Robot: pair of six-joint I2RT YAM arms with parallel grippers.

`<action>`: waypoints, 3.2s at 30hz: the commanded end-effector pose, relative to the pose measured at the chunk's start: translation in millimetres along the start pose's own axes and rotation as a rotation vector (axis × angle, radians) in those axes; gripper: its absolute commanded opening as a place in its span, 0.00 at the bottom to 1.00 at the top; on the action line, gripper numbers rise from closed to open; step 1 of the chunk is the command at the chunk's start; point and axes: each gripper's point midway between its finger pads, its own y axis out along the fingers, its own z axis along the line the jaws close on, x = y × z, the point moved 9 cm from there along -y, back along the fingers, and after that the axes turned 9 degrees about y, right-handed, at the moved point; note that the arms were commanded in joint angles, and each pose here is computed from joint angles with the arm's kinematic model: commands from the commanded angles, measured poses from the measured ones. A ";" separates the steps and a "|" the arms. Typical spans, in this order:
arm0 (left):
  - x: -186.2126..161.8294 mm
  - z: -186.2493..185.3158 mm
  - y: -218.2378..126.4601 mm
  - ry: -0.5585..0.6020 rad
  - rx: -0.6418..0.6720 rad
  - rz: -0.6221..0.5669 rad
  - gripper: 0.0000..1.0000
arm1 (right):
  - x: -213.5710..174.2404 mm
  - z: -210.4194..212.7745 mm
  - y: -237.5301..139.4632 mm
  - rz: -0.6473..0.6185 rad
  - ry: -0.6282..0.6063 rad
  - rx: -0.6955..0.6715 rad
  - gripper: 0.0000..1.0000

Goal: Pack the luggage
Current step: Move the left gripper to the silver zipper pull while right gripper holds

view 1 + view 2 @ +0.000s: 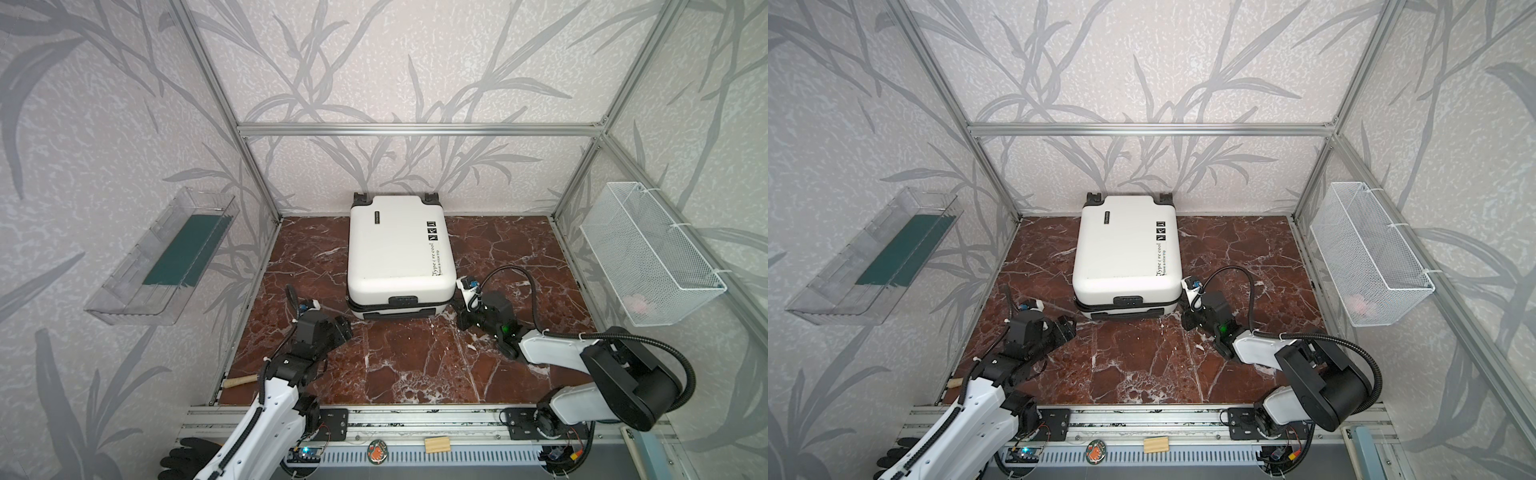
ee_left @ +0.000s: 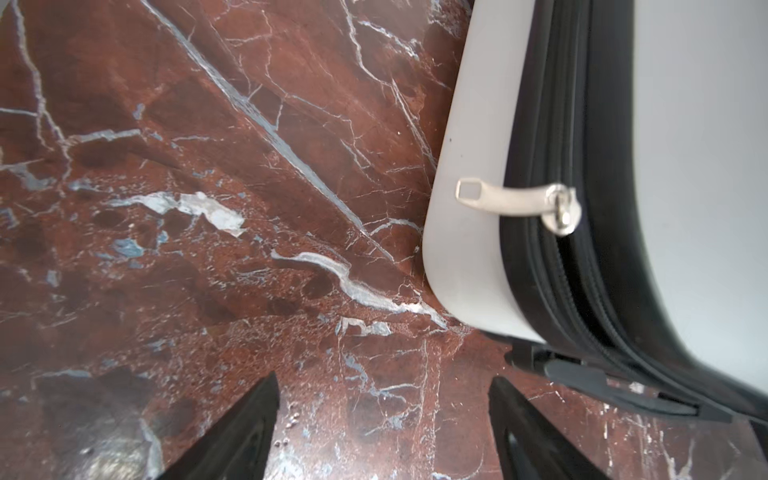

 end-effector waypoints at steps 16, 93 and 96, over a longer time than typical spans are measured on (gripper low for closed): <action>41.9 -37.5 8.8 0.354 -0.026 -0.245 0.83 | 30.6 -42.2 -3.0 -0.053 0.170 -0.166 0.00; 33.0 -104.5 36.4 0.841 -0.436 -0.218 0.31 | 45.1 -86.5 9.7 -0.061 0.342 -0.147 0.00; 34.1 -104.7 34.0 0.843 -0.440 -0.223 0.23 | 45.0 -86.4 10.0 -0.061 0.342 -0.145 0.00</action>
